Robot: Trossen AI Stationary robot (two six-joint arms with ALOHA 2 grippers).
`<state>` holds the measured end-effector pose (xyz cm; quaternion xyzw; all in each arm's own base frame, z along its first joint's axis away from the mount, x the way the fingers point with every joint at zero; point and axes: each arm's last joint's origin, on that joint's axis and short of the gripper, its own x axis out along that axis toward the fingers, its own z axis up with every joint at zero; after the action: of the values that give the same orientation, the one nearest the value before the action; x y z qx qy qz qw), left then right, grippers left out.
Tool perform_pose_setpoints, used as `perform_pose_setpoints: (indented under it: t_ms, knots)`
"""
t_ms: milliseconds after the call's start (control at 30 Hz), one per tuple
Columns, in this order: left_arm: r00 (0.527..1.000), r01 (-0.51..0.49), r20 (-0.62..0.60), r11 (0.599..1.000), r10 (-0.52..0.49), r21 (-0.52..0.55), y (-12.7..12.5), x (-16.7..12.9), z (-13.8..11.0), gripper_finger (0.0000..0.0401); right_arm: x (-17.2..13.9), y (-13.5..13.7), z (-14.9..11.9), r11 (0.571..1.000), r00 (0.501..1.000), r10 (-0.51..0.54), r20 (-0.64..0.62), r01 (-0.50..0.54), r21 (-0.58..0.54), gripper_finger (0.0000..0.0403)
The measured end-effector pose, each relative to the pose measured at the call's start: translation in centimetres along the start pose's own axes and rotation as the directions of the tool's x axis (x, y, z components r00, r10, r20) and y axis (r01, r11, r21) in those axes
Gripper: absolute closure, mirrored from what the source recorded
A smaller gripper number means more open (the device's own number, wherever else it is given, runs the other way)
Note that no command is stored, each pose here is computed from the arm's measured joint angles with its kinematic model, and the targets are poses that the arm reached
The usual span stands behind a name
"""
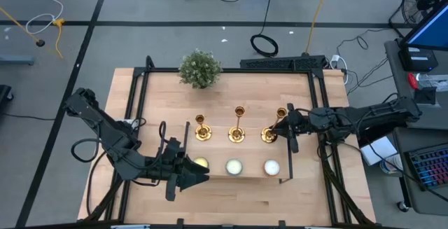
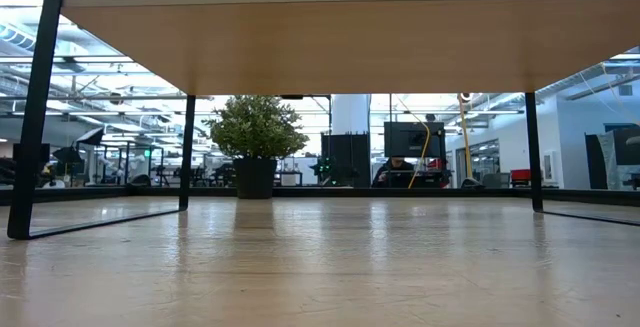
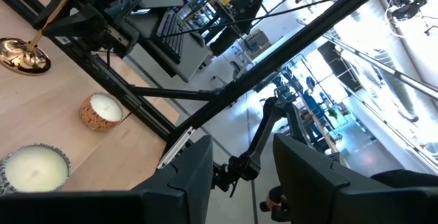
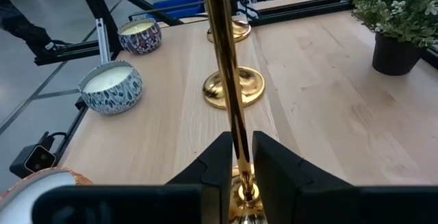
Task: Pick & Place candle stick holders
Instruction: Put the candle holder on the shelf aligned with the other candle holder
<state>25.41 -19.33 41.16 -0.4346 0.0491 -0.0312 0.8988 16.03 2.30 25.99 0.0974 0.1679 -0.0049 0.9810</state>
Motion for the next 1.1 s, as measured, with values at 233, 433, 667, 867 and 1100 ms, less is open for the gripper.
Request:
perform_pose_setpoints:
  t_ms: [233, 433, 667, 867, 1100]
  knots:
    - [1.0, 0.0, -0.001, 1.0, 0.0, 0.0, 0.0, 0.0, 0.0, 0.024, -0.4, -0.1, -0.4, 1.0, 0.999, -0.009, -0.034, 0.009, -0.002, 0.0346]
    - [1.0, 0.0, 0.0, 1.0, 0.0, 0.003, 0.0, 0.0, 0.0, 0.024, -1.3, -0.2, 0.0, 1.0, 1.0, -0.008, 0.008, 0.008, 0.001, 0.0346]
    - [1.0, -0.001, -0.001, 1.0, 0.001, 0.005, 0.1, 0.1, 0.1, 0.024, -1.7, -0.3, 0.1, 1.0, 0.999, -0.015, 0.032, 0.014, 0.007, 0.0346]
    - [1.0, 0.001, -0.002, 1.0, -0.001, 0.005, 0.1, 0.1, 0.1, 0.024, -1.7, -0.3, 0.1, 1.0, 1.0, -0.015, 0.027, 0.014, 0.015, 0.0346]
    - [1.0, 0.0, -0.002, 1.0, 0.0, 0.008, 0.1, 0.1, 0.1, 0.024, -1.7, -0.2, 0.1, 1.0, 1.0, 0.005, 0.022, -0.006, 0.015, 0.0346]
